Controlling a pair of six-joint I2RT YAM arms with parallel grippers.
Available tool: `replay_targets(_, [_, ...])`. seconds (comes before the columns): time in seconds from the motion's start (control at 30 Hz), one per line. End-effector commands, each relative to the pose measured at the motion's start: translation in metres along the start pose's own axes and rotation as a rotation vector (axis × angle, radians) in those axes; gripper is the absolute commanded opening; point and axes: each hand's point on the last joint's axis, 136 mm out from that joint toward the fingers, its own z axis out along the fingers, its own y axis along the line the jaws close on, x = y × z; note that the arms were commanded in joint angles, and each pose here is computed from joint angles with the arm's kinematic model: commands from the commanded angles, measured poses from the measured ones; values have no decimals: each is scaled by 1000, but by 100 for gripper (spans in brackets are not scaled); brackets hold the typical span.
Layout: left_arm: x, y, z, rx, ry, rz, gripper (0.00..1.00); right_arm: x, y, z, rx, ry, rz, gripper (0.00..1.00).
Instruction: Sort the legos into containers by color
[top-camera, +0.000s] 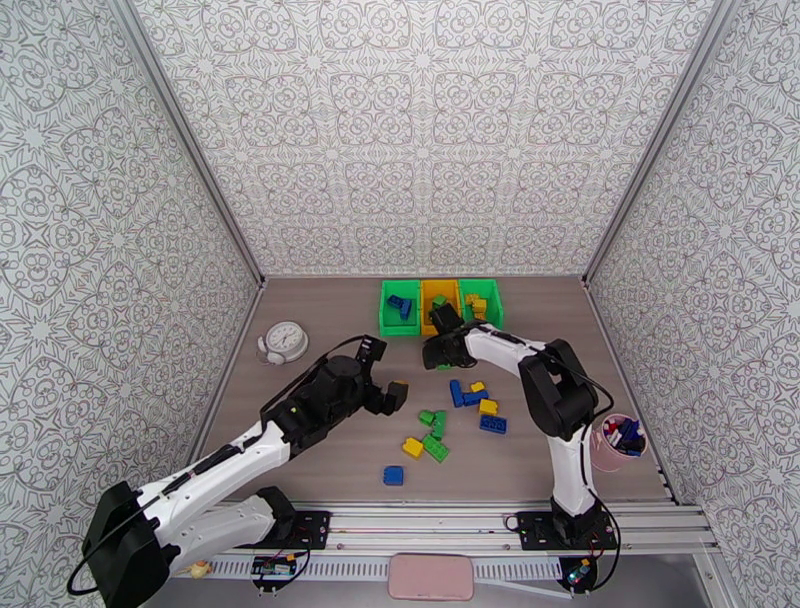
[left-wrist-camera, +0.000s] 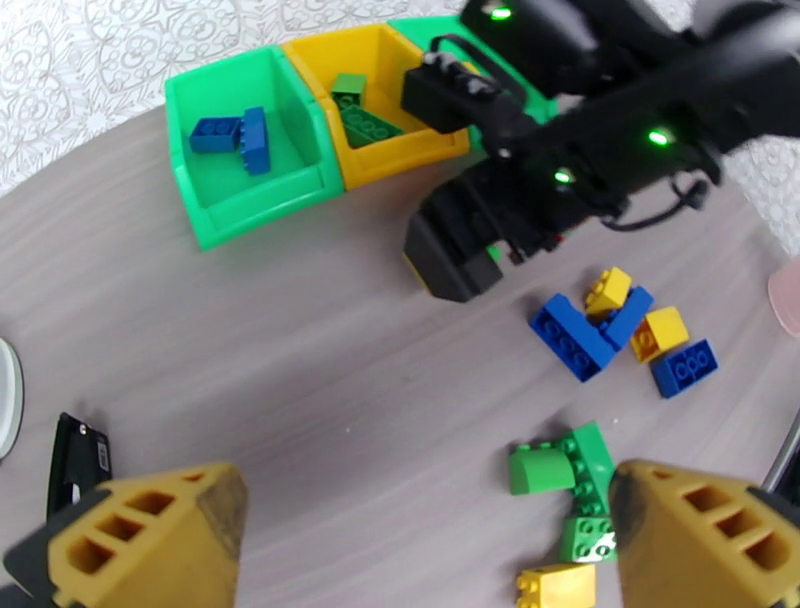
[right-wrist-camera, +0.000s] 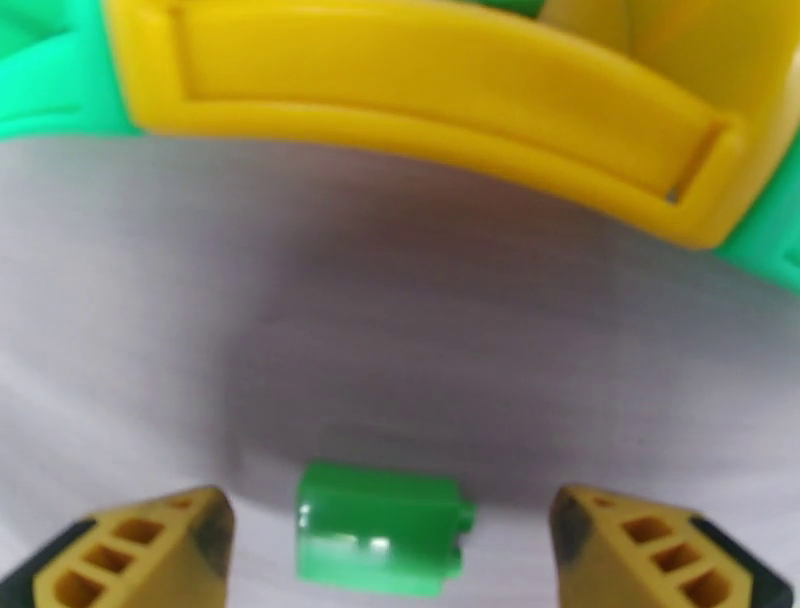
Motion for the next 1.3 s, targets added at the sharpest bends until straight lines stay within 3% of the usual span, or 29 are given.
replay_targets(0.0, [-3, -10, -3, 39, -40, 55, 100, -2, -2, 5, 36, 27, 19, 78])
replay_targets(0.13, [2, -14, -1, 55, -28, 60, 100, 7, -2, 13, 51, 64, 23, 65])
replay_targets(0.47, [12, -19, 7, 79, -16, 37, 100, 27, -6, 4, 41, 94, 45, 40])
replay_targets(0.7, [21, -21, 10, 93, 8, 72, 100, 23, -4, -10, 22, 60, 47, 36])
replay_targets(0.87, [30, -32, 11, 137, 1, 56, 100, 0, -3, -43, -11, -62, 46, 37])
replay_targets(1.07, [35, -45, 17, 141, 0, 77, 100, -46, 0, -81, -46, -251, 46, 37])
replay_targets(1.27, [34, -49, 18, 125, -8, 87, 100, -100, 0, -95, -65, -370, 45, 36])
